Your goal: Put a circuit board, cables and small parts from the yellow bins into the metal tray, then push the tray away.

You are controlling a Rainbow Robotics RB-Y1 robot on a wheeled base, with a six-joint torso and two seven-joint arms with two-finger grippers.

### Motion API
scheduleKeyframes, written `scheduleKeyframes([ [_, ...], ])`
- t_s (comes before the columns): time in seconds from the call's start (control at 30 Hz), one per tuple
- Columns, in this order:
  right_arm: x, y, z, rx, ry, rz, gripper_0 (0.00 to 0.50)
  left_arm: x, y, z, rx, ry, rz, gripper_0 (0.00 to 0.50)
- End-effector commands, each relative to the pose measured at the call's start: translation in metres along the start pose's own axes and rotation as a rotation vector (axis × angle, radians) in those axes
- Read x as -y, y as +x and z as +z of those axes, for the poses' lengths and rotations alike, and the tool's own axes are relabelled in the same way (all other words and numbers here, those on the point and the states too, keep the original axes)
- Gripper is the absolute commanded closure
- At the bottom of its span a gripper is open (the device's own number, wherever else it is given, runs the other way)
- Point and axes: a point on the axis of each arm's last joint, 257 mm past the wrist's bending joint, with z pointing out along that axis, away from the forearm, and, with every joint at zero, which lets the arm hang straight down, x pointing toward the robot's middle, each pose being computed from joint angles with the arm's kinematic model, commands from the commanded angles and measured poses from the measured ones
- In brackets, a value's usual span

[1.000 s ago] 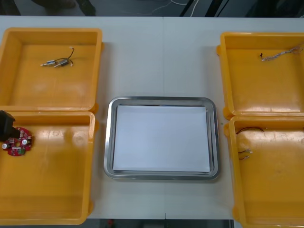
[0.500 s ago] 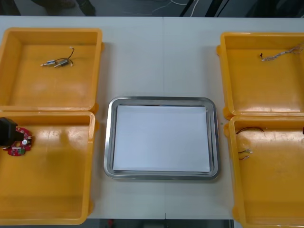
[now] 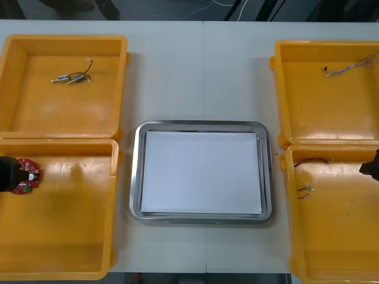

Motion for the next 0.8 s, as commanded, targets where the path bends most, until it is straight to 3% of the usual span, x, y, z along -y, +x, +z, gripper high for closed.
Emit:
scheduleKeyframes([
  [0.03, -0.011, 0.022, 0.008, -0.015, 0.013, 0.084, 0.0, -0.022, -0.005, -0.008, 0.026, -0.054, 0.085, 0.0],
  [0.23, -0.017, 0.033, 0.018, -0.025, 0.032, 0.185, 0.0, -0.027, -0.004, 0.001, 0.025, -0.05, 0.08, 0.0],
  [0.57, -0.028, 0.046, 0.035, -0.082, 0.022, 0.344, 0.0, -0.034, 0.001, 0.024, 0.026, -0.068, 0.098, 0.0],
  [0.8, -0.016, 0.057, 0.055, -0.141, 0.064, 0.417, 0.0, -0.033, 0.009, 0.035, 0.011, -0.072, 0.111, 0.0],
])
